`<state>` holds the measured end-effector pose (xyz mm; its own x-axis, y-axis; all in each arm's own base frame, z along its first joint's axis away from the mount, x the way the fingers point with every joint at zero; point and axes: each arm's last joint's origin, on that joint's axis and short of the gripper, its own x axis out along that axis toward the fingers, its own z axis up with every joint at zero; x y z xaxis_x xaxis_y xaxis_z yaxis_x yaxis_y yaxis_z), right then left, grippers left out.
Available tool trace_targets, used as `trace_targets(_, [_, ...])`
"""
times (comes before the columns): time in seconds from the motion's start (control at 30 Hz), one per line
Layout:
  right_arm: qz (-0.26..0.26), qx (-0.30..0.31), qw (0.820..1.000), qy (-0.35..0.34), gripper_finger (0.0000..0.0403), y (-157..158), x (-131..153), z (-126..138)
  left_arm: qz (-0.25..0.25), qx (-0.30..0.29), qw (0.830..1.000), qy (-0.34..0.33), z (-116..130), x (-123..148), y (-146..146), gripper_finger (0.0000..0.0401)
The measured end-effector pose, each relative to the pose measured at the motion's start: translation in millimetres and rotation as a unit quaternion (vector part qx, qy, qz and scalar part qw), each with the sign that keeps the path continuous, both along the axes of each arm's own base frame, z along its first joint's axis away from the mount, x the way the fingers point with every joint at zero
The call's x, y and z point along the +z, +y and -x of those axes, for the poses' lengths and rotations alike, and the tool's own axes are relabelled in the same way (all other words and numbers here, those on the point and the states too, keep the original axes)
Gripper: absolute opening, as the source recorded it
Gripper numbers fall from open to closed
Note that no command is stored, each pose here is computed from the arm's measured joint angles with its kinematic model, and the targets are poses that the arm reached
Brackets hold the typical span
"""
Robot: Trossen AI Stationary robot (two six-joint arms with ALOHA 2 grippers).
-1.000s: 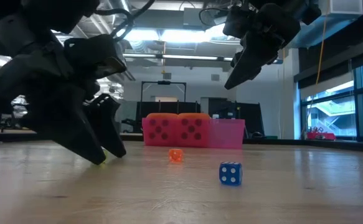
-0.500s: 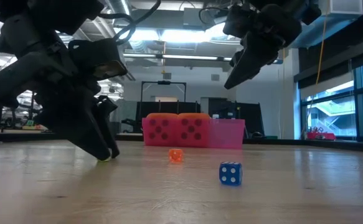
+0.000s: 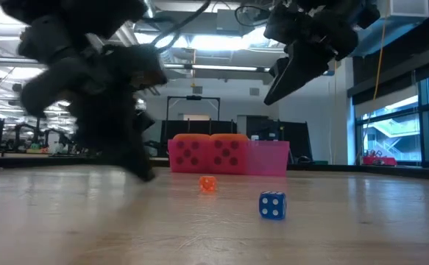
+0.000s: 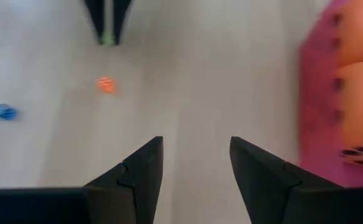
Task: Pick & Place Dice
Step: Put the small green dice into the red container
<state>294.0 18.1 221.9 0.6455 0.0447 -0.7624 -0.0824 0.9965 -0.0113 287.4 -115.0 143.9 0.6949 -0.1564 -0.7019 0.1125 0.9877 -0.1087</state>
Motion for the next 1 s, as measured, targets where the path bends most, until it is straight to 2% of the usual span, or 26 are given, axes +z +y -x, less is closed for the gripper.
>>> trace_targets(0.1, [0.037,-0.040,0.999,-0.002,0.0187,-3,0,0,-0.034,0.009,0.999,-0.040,-17,15,14,0.0038])
trace_targets(0.23, [0.083,-0.072,0.994,0.027,0.0187,-7,-3,5,-0.111,0.015,0.990,-0.087,-40,38,40,0.0041])
trace_targets(0.37, [0.089,-0.083,0.989,0.079,0.0187,-8,-9,14,-0.161,0.021,0.979,-0.125,-62,65,76,0.0042])
trace_targets(0.5, [0.083,-0.099,0.983,0.131,0.0187,-7,-20,25,-0.174,0.046,0.972,-0.149,-73,84,114,0.0042])
trace_targets(0.7, [0.106,-0.102,0.972,0.181,0.0187,-9,-48,45,-0.181,0.089,0.966,-0.162,-86,84,170,0.0042])
trace_targets(0.83, [0.112,-0.121,0.970,0.178,0.0187,-10,-49,49,-0.175,0.107,0.961,-0.187,-97,77,201,0.0042])
trace_targets(1.0, [0.116,-0.129,0.972,0.157,0.0187,-11,-42,51,-0.157,0.094,0.963,-0.199,-120,71,227,0.0043])
